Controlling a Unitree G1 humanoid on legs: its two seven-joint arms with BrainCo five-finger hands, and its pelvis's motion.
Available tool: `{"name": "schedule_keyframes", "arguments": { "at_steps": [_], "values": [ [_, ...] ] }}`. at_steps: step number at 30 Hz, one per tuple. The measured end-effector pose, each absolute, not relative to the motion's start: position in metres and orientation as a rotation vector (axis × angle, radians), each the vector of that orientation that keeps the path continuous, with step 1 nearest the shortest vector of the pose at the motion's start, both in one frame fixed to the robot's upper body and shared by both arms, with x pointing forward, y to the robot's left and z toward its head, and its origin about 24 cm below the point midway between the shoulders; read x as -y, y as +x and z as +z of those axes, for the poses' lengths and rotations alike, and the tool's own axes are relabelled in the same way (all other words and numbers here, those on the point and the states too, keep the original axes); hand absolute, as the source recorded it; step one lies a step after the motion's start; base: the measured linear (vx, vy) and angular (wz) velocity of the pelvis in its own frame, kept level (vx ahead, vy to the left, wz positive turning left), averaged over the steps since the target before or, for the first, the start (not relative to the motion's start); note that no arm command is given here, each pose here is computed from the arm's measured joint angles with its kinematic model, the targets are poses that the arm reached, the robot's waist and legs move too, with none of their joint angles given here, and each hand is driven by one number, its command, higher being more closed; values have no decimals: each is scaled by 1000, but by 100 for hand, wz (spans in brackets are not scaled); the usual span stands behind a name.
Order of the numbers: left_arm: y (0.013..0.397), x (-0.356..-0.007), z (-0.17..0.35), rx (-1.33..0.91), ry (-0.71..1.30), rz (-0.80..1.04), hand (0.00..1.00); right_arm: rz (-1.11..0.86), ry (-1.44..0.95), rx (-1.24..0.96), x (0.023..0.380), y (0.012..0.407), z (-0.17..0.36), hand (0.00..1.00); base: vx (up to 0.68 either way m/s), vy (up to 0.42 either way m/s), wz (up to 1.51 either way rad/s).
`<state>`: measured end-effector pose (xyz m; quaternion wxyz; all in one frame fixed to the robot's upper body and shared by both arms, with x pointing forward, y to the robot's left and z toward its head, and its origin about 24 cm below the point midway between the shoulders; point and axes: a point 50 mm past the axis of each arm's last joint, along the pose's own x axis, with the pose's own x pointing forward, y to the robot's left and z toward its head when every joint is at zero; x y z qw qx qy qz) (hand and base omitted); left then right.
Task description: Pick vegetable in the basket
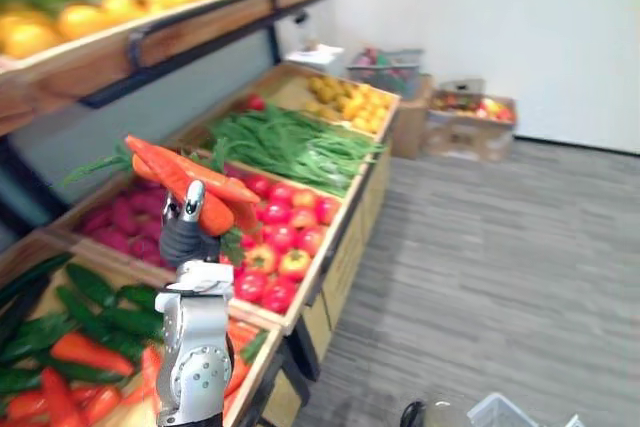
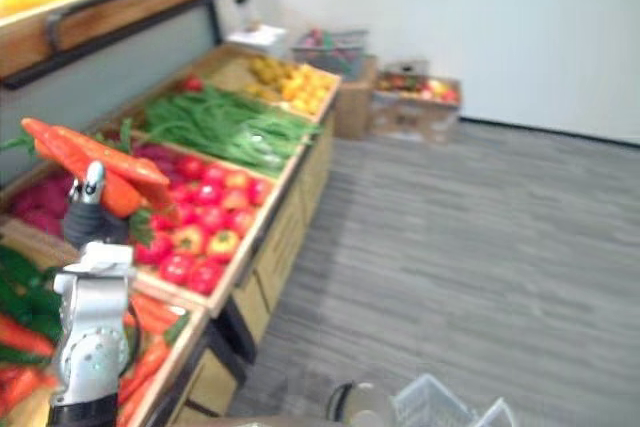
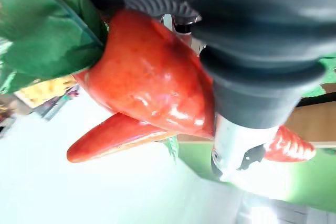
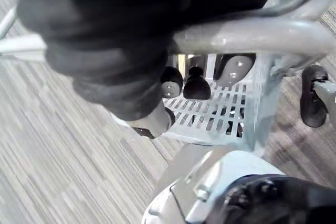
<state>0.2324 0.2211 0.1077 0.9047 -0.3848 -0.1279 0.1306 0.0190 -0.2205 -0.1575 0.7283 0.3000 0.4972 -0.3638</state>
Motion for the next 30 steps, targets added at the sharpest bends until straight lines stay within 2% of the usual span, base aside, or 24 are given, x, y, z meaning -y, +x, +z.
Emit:
{"name": "schedule_keyframes", "arguments": {
  "at_steps": [4,14,19,23,26,30],
  "values": [
    [250,-227,70,114,-802,339,100,-761,691,-1057,218,42,-158,100,-28,-125,-144],
    [276,-173,74,77,-818,132,100,-756,688,-1078,211,29,-159,100,-93,-158,-31],
    [278,-153,74,50,-828,96,100,-744,686,-1047,209,40,-153,100,-93,-83,2],
    [277,-158,74,54,-829,131,100,-733,669,-1006,216,50,-148,100,-92,-63,-15],
    [266,-180,78,100,-823,209,100,-720,646,-917,225,78,-137,100,-85,-36,-83],
    [246,-195,75,98,-823,286,100,-816,617,-761,246,102,-117,100,37,19,-13]
  ]
}}
